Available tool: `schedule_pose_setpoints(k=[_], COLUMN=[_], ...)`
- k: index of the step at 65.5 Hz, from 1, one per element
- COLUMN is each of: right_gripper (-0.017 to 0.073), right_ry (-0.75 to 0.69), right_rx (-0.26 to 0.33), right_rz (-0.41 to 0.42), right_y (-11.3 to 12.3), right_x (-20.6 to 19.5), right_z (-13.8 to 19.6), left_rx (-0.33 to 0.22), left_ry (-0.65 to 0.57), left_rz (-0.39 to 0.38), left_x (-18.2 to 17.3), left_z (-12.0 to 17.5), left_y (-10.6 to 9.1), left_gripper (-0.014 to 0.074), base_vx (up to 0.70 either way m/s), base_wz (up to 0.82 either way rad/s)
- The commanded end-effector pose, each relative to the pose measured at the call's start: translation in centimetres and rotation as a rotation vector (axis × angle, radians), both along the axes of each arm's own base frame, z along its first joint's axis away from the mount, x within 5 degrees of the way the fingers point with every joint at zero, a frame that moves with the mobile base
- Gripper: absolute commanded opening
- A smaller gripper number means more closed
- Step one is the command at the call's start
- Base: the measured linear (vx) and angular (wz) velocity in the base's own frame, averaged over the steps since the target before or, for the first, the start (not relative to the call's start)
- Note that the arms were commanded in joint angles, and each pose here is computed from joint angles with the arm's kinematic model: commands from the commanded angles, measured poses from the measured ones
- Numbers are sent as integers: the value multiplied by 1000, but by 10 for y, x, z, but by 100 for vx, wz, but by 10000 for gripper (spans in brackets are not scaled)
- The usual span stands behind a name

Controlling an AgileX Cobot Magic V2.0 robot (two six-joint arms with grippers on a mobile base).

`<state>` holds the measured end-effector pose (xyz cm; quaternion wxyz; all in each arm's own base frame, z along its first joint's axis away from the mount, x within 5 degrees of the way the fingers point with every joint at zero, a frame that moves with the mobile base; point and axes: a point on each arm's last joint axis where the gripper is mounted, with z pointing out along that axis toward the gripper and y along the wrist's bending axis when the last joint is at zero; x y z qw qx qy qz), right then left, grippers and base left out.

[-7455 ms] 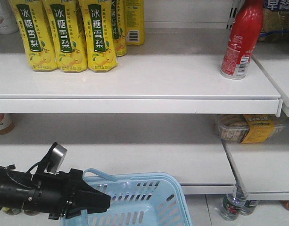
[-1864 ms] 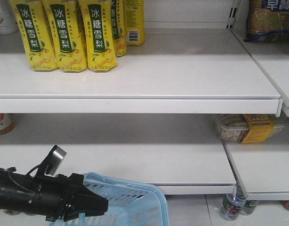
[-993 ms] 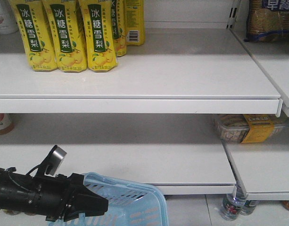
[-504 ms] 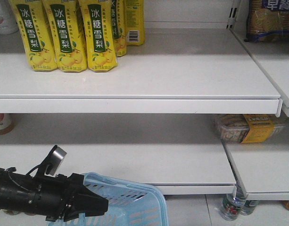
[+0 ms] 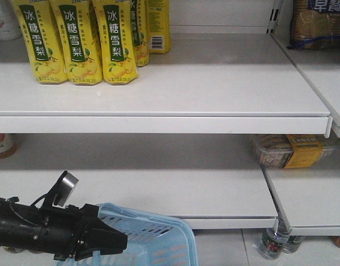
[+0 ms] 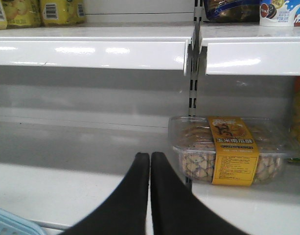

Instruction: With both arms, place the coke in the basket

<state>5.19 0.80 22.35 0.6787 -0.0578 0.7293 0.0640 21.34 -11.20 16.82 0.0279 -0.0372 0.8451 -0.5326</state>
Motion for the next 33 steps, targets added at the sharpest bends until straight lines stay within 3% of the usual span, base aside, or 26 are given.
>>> schedule_pose_setpoints(k=[1, 24, 33], right_gripper=[-10, -10, -10], right_ry=[-95, -96, -96], right_rx=[12, 10, 10], right_rz=[4, 4, 4], right_y=[0, 0, 0], right_x=[0, 0, 0], right_z=[16, 16, 16], left_rx=[-156, -158, -161], left_ry=[-35, -48, -134], left_rz=[12, 10, -30], left_x=[4, 2, -8], left_z=[25, 28, 47], left_y=[-6, -5, -5], left_gripper=[-6, -6, -6], base_vx=[0, 0, 0], base_wz=[0, 0, 0])
